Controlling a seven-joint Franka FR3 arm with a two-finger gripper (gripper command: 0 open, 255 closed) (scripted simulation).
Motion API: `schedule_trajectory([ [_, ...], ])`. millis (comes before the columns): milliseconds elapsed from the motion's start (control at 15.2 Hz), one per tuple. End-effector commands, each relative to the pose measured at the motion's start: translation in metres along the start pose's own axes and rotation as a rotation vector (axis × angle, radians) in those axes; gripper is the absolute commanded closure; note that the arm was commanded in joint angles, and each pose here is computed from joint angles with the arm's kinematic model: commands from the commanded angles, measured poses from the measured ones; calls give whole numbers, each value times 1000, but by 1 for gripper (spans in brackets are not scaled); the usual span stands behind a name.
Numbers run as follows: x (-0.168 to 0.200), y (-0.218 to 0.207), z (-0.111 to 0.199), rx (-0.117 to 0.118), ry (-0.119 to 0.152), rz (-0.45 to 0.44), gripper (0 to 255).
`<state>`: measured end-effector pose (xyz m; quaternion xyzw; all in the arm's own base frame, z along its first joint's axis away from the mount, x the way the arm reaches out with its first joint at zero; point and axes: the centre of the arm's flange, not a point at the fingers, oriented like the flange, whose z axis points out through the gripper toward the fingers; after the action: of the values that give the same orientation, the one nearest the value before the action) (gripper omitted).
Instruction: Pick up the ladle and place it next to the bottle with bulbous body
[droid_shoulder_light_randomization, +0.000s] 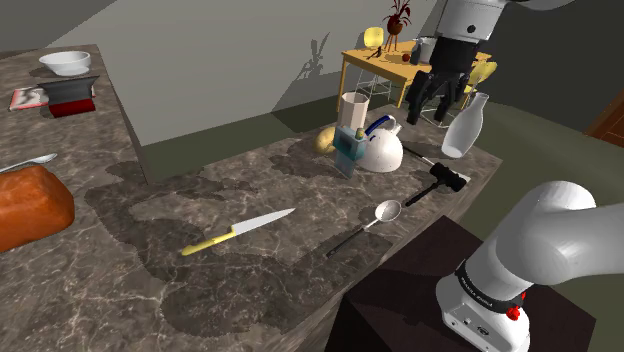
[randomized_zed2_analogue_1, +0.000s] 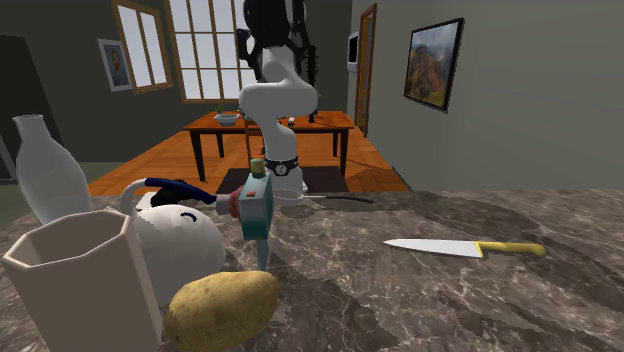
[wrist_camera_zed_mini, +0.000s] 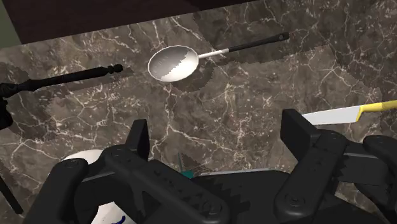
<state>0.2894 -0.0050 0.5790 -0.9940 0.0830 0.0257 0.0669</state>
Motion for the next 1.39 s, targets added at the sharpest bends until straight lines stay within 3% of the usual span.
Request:
schedule_trajectory([
  [0, 0, 0, 0, 0, 0, 0, 0],
  [660, -17, -46, 127, -67, 49, 654, 0],
  [1320, 0, -84, 257, -134, 98, 1308, 0],
])
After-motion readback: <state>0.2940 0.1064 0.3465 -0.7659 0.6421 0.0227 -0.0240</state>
